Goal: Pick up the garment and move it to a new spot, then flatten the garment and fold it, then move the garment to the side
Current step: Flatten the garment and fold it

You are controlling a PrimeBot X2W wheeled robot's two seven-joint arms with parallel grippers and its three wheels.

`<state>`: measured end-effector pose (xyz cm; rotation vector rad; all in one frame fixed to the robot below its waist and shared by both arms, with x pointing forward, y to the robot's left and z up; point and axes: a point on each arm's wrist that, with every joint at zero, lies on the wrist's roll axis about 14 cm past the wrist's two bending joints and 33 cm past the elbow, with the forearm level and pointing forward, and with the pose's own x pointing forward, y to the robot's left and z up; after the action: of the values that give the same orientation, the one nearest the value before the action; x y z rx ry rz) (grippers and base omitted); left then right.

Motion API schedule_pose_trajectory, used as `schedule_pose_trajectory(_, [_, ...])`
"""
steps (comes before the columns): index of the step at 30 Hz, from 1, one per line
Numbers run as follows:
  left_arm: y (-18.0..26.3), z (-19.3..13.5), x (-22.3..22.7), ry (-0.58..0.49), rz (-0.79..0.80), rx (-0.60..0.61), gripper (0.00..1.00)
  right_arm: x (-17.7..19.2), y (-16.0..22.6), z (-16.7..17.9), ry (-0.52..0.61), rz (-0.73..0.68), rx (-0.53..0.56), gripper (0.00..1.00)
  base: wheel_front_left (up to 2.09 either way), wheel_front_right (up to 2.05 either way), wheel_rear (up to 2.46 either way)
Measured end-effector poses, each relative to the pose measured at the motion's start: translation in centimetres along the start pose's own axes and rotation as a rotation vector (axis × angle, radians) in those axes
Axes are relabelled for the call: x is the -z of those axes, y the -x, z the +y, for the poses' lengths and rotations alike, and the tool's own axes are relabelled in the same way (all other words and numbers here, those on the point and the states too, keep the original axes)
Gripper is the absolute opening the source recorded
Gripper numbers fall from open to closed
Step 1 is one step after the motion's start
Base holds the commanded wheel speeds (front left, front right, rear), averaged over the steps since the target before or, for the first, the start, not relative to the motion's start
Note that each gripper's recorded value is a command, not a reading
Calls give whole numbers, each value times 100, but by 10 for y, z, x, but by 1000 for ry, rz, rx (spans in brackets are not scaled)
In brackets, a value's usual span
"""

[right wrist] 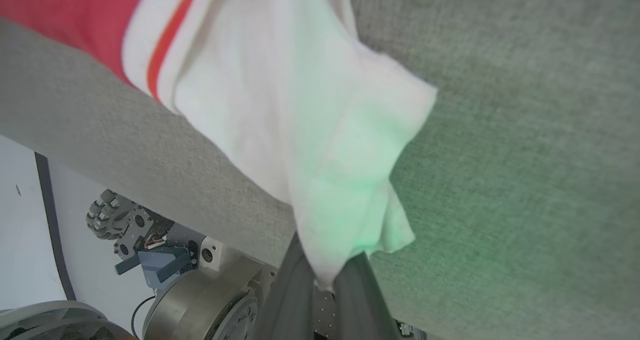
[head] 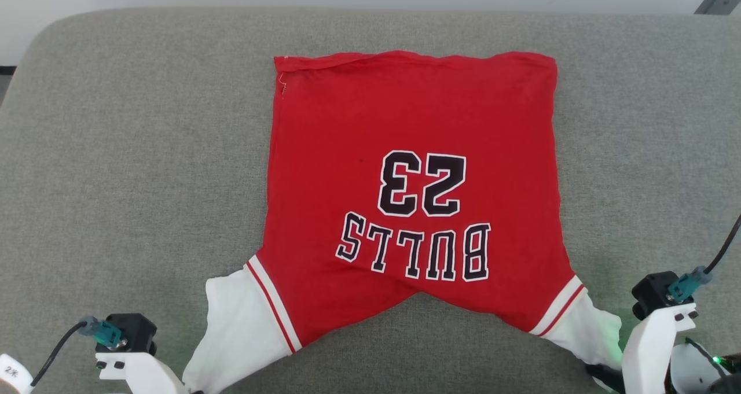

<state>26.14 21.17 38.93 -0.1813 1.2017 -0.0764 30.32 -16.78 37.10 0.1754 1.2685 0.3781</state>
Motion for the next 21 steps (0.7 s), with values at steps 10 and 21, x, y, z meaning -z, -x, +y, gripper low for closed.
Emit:
schedule_pose_trajectory(10, [-11,-2,-11,32,-41,11,0,-40,11,9,72,-168,31,100,0,0,0])
schedule_pose_trajectory(21, [-21,-12,-39,24,-116,45,0,-172,56,23,200,-643,122,100,0,0,0])
